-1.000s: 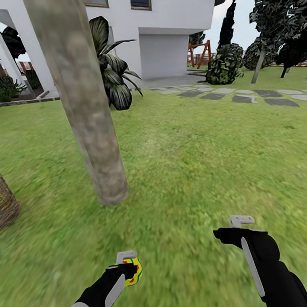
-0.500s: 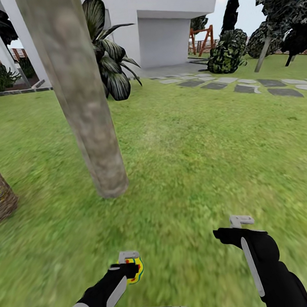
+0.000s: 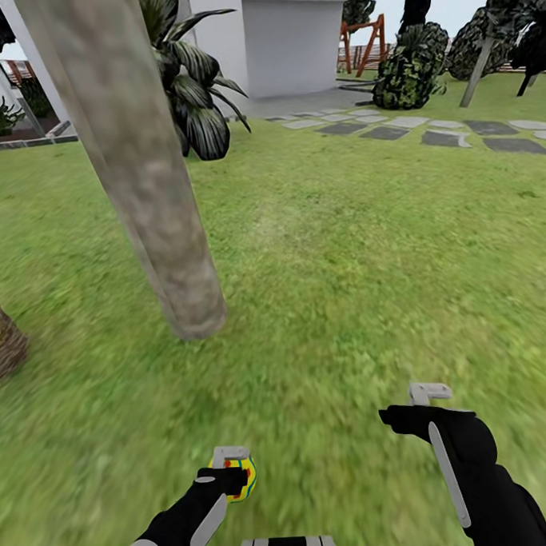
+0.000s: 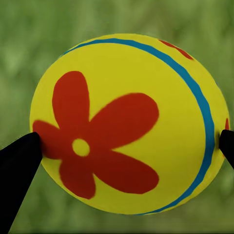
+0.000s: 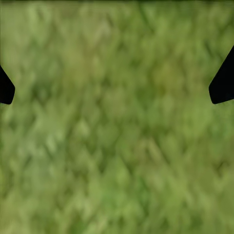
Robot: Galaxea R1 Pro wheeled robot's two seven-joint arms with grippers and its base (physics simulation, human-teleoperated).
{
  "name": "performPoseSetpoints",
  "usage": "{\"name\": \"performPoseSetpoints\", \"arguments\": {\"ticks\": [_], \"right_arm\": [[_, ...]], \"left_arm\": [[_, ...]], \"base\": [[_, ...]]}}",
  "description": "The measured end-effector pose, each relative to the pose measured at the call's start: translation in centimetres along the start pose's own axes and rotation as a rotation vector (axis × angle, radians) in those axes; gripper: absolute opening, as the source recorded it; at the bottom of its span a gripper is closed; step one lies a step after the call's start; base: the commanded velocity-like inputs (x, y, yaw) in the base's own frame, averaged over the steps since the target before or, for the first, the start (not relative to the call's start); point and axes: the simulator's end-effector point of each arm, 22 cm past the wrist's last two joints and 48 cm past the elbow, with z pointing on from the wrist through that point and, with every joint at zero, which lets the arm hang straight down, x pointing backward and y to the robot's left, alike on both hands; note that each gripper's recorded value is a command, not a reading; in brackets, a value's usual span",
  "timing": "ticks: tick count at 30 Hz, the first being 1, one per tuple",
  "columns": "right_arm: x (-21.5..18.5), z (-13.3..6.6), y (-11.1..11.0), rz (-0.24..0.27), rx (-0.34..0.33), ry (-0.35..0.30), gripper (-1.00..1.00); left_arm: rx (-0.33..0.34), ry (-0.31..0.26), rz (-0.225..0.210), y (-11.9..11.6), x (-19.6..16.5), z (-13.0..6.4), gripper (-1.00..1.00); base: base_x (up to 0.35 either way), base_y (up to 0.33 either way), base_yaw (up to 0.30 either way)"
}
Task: Take the three Easter eggs out of the wicker basket on the lawn in the garden, then place them on the lawn next to a single tree (choose any tree) so that all three eggs are next to the same tree and none are left in the basket.
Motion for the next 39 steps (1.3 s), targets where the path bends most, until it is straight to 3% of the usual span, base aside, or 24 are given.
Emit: {"name": "performPoseSetpoints", "arguments": {"ticks": [20,39], "right_arm": [[3.0,3.1,0.0,-0.006,0.007,0.081,1.00],[3.1,3.1,0.0,-0.006,0.007,0.082,1.00]], "left_arm": [[0.013,0.065,0.011,-0.3,3.4,2.2,-1.00],[0.014,0.063,-0.013,-0.4,3.4,2.2,-1.00]], "base": [[0.000,0.000,0.000],[0.073,0.010,0.000]]}}
